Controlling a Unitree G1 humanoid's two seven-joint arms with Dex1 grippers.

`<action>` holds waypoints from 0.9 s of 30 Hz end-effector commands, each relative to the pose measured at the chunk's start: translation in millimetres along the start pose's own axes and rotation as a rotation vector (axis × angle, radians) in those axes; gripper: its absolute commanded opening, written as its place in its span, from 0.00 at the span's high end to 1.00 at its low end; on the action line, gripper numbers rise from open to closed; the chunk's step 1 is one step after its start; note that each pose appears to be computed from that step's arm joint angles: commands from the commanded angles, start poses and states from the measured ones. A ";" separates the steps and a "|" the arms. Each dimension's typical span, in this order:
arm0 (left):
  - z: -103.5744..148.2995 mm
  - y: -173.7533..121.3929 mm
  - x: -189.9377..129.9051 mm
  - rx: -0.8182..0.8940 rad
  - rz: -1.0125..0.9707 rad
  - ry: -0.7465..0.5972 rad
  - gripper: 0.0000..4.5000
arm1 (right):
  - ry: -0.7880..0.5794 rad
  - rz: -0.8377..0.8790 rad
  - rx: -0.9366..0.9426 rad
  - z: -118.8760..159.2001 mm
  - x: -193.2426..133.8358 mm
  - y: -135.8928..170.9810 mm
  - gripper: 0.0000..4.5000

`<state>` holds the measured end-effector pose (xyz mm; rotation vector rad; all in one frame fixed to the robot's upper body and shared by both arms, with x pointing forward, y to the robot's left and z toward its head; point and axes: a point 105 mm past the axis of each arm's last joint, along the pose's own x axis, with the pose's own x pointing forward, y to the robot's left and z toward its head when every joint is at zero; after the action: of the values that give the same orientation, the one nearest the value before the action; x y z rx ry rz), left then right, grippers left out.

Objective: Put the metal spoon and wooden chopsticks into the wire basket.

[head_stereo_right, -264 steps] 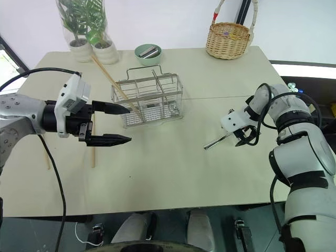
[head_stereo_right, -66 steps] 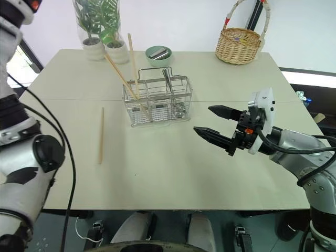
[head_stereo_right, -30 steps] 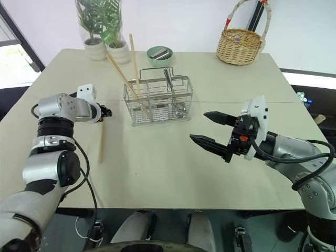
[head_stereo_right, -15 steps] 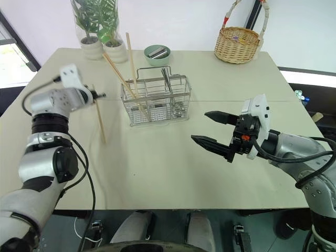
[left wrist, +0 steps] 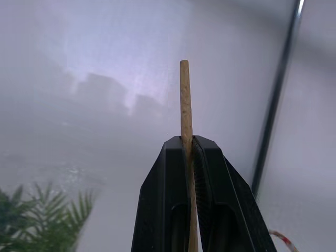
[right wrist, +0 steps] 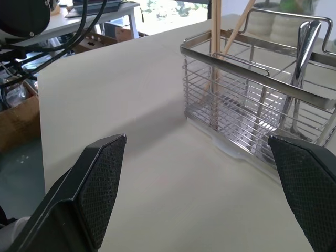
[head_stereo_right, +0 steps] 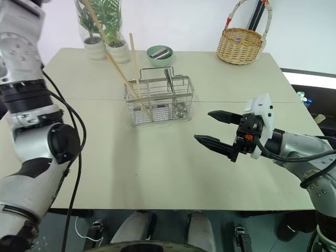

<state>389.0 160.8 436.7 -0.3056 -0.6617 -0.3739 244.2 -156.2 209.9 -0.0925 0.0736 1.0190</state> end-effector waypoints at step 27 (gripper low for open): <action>-85.8 -2.2 -48.3 0.083 0.034 0.192 0.01 | -0.042 -0.051 -0.043 9.7 -8.0 -3.4 0.00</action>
<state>411.8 126.8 307.7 -0.2027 -0.3876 -0.3276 241.8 -162.2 210.6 -0.0759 0.0551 0.9702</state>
